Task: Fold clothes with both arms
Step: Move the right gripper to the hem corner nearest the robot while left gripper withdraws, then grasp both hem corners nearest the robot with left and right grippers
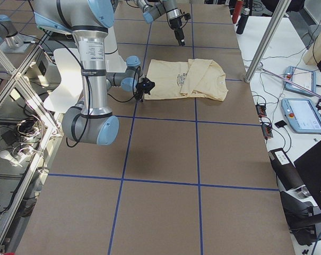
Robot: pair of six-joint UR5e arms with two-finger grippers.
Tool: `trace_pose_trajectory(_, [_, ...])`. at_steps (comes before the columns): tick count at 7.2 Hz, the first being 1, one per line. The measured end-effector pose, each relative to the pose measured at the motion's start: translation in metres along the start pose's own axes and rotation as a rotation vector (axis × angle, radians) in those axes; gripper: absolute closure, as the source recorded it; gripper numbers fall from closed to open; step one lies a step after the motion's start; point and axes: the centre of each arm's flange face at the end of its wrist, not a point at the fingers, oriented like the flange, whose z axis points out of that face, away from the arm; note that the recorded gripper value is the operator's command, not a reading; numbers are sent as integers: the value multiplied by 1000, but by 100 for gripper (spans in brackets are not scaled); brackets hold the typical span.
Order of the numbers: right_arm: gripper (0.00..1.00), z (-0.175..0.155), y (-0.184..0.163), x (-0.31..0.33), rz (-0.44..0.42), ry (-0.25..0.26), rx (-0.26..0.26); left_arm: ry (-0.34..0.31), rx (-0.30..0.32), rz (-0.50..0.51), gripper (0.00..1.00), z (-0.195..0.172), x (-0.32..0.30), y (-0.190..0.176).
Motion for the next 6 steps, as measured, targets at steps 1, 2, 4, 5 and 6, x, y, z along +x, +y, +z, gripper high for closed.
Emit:
trace_pose_trajectory(1, [100, -2, 1, 1, 4, 1, -5, -1, 0, 0, 13, 0, 0, 0])
trace_pose_trajectory(2, [100, -3, 2, 2, 6, 4, -13, -2, 0, 0, 13, 1, -1, 0])
trace_pose_trajectory(4, [100, -7, -1, 11, 6, 13, -17, -10, 0, -2, 13, 1, -6, 0])
trace_pose_trajectory(5, [100, -15, -3, 15, 5, 9, -23, -16, -5, -7, 13, -2, -8, 3])
trace_pose_trajectory(6, [100, -25, -1, 17, 5, 2, -36, -47, -31, -29, 14, -10, -12, 20])
